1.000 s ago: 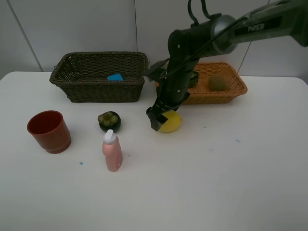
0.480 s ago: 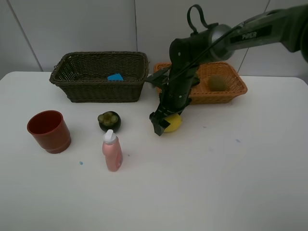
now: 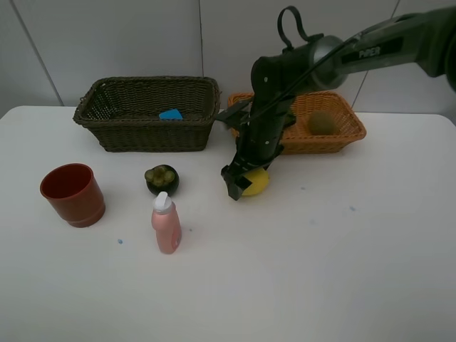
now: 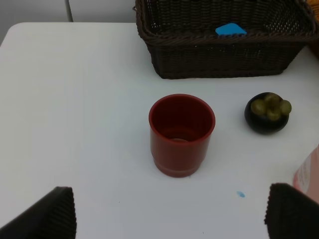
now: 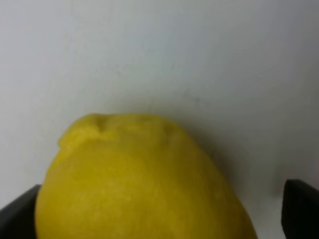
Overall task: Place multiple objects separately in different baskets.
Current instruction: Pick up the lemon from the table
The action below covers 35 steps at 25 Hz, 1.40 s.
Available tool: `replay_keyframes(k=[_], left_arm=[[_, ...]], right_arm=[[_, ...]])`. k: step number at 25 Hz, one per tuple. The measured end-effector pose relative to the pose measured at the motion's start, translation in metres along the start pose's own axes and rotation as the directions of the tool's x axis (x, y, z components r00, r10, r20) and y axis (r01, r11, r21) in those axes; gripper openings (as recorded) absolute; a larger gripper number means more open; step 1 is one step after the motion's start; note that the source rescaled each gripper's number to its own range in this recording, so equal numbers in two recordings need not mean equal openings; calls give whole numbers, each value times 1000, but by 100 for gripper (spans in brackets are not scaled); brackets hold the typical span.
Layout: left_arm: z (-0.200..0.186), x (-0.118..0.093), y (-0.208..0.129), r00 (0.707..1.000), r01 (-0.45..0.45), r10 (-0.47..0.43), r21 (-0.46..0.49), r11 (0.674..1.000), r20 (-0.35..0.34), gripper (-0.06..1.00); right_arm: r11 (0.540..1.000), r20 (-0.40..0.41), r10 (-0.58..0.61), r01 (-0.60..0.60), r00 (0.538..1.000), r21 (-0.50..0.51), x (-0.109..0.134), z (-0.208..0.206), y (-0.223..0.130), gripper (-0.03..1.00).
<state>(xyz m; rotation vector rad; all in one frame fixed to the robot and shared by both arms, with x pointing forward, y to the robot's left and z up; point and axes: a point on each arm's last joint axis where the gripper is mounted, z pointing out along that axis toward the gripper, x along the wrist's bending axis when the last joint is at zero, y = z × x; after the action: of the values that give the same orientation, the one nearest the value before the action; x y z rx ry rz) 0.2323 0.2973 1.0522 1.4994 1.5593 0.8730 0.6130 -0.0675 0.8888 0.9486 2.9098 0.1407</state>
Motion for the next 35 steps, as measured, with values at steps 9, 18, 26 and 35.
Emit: replay_keyframes(k=[9,18,26,35], left_arm=[[0,0,0,1000,0,0,0,1000,0,98],[0,0,0,1000,0,0,0,1000,0,98],[0,0,0,1000,0,0,0,1000,0,98],[0,0,0,1000,0,0,0,1000,0,98]], right_arm=[[1000,6,3,-3,1000,-13,-2,0,1,69],[1000,6,3,-3,1000,-13,-2,0,1,69],[1000,6,3,-3,1000,-13,-2,0,1,69],[1000,0,4,-4,1000,1,-1,-7,-1,69]])
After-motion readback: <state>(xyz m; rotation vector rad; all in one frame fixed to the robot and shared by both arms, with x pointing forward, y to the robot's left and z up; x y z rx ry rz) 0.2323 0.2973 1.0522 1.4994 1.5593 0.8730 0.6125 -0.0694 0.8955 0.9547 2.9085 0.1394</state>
